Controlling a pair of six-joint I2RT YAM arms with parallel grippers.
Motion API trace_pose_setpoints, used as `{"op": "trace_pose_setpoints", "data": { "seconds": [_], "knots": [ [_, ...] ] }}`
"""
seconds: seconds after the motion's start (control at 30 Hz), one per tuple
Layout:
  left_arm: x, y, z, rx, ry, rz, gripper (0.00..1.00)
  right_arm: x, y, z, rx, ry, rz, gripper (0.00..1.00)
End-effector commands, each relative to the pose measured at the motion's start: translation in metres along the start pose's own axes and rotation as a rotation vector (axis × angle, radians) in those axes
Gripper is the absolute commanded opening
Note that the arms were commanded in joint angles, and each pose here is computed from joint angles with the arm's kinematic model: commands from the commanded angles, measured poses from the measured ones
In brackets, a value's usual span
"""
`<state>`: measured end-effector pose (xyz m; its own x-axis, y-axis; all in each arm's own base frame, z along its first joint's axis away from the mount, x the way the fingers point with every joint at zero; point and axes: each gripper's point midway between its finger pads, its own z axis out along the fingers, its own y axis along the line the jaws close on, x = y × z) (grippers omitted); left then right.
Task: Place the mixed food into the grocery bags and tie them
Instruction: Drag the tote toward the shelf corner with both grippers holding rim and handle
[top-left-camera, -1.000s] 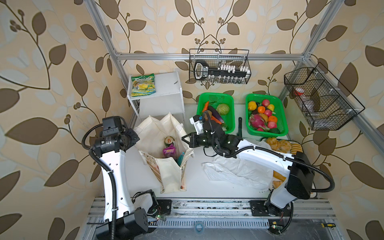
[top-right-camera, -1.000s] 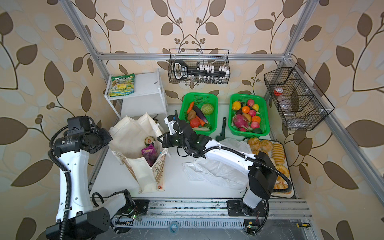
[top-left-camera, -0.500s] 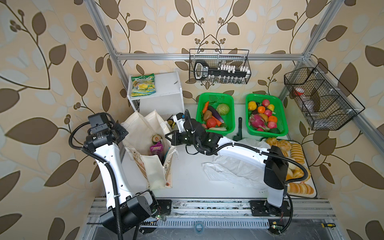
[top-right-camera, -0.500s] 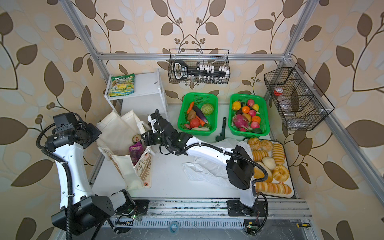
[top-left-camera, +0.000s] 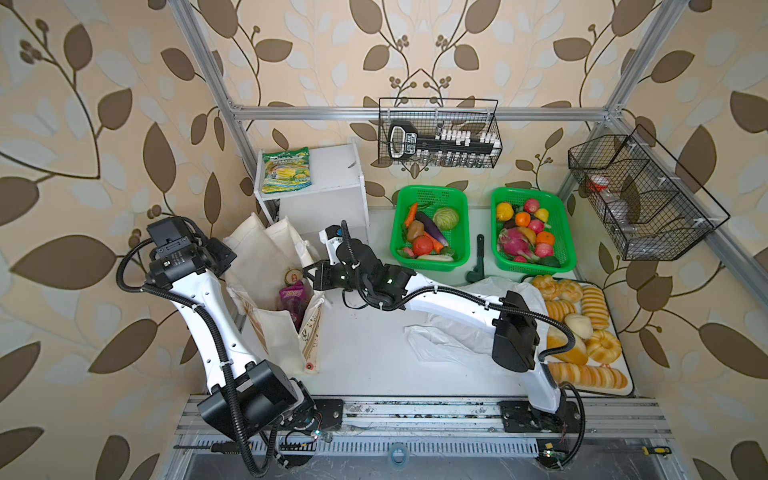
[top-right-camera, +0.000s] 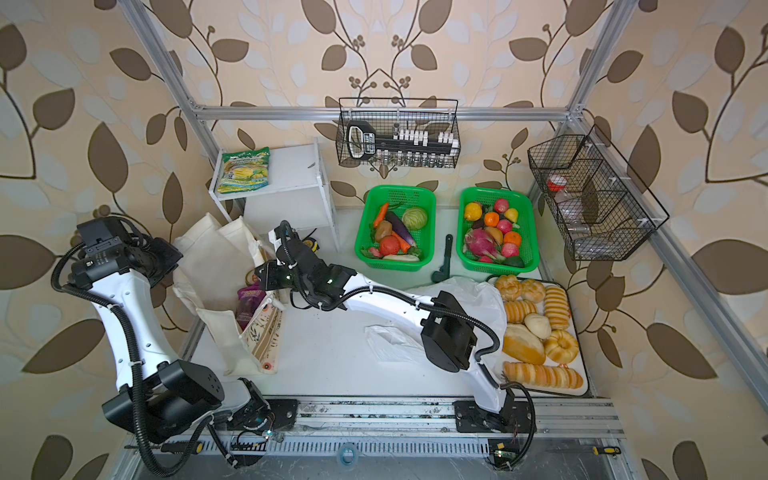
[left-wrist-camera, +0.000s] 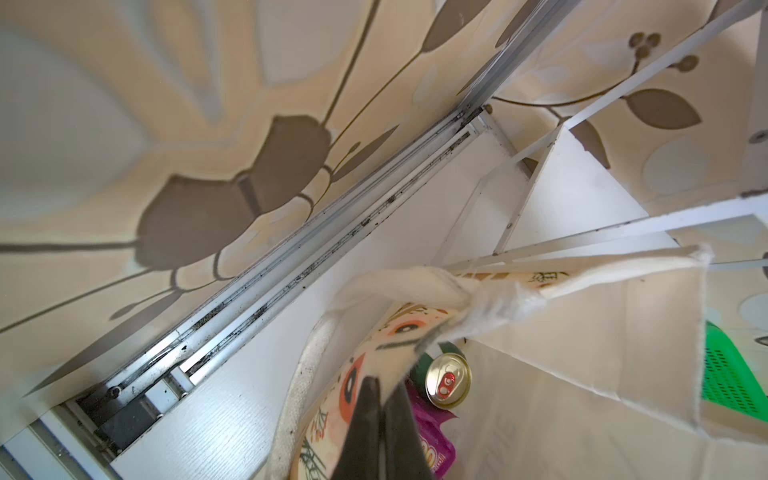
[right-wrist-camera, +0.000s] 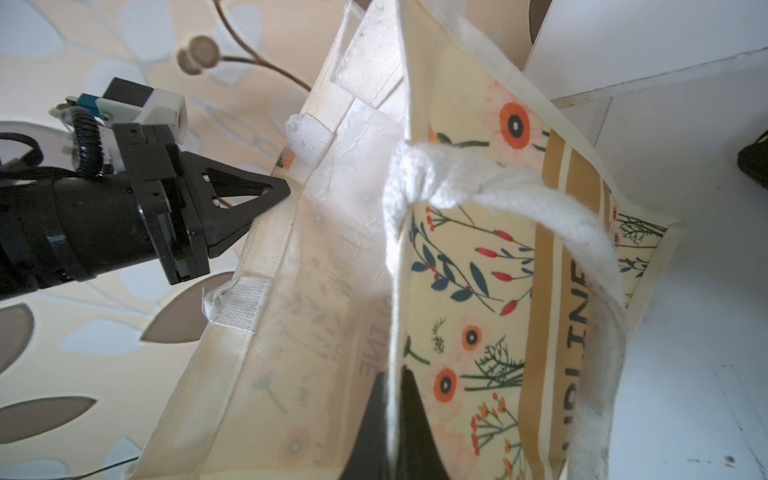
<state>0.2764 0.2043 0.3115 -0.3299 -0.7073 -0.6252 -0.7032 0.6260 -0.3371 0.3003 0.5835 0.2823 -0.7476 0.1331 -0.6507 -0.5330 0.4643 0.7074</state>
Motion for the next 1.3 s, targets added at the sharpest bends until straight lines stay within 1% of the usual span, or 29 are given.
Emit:
{"op": "trace_pose_setpoints", "data": {
  "seconds": [0.0,0.13,0.23,0.37,0.5,0.8,0.87,0.9,0.97,1.1,1.17,1.2,1.23,1.27],
  "knots": [
    [-0.055,-0.02,-0.031,0.064,-0.21,0.081,0.0,-0.026,0.042,-0.005,-0.102,-0.089,0.009,0.0],
    [-0.055,-0.011,-0.025,0.02,-0.196,0.082,0.0,-0.023,0.047,0.001,-0.092,-0.104,-0.002,0.0],
    [-0.056,-0.008,-0.025,0.013,-0.209,0.071,0.0,-0.02,0.055,0.007,-0.091,-0.124,-0.018,0.0],
    [-0.062,0.001,-0.026,-0.034,-0.221,0.074,0.0,-0.017,0.062,0.015,-0.097,-0.122,-0.018,0.0],
    [-0.067,0.006,-0.024,-0.061,-0.214,0.072,0.0,-0.019,0.066,0.018,-0.101,-0.14,-0.017,0.0],
    [-0.074,0.003,-0.027,-0.04,-0.228,0.066,0.0,-0.017,0.066,0.024,-0.115,-0.133,-0.032,0.0],
    [-0.074,0.005,-0.025,-0.049,-0.222,0.065,0.0,-0.015,0.068,0.025,-0.123,-0.127,-0.034,0.0],
    [-0.076,0.012,-0.025,-0.082,-0.228,0.065,0.0,-0.009,0.074,0.029,-0.149,-0.1,-0.057,0.0],
    [-0.08,0.012,-0.029,-0.088,-0.248,0.064,0.0,-0.004,0.072,0.032,-0.133,-0.093,-0.08,0.0],
    [-0.07,0.011,-0.019,-0.065,-0.203,0.061,0.0,0.0,0.065,0.033,-0.119,-0.083,-0.077,0.01],
    [-0.066,0.012,-0.018,-0.06,-0.206,0.06,0.0,-0.002,0.065,0.03,-0.118,-0.085,-0.084,0.04],
    [-0.063,0.011,-0.018,-0.054,-0.206,0.061,0.04,-0.004,0.064,0.028,-0.114,-0.088,-0.087,0.08],
    [-0.062,0.009,-0.02,-0.039,-0.211,0.063,0.1,-0.006,0.065,0.026,-0.114,-0.091,-0.092,0.11],
    [-0.061,0.007,-0.022,-0.025,-0.213,0.066,0.14,-0.008,0.064,0.023,-0.11,-0.092,-0.094,0.13]
  ]
}}
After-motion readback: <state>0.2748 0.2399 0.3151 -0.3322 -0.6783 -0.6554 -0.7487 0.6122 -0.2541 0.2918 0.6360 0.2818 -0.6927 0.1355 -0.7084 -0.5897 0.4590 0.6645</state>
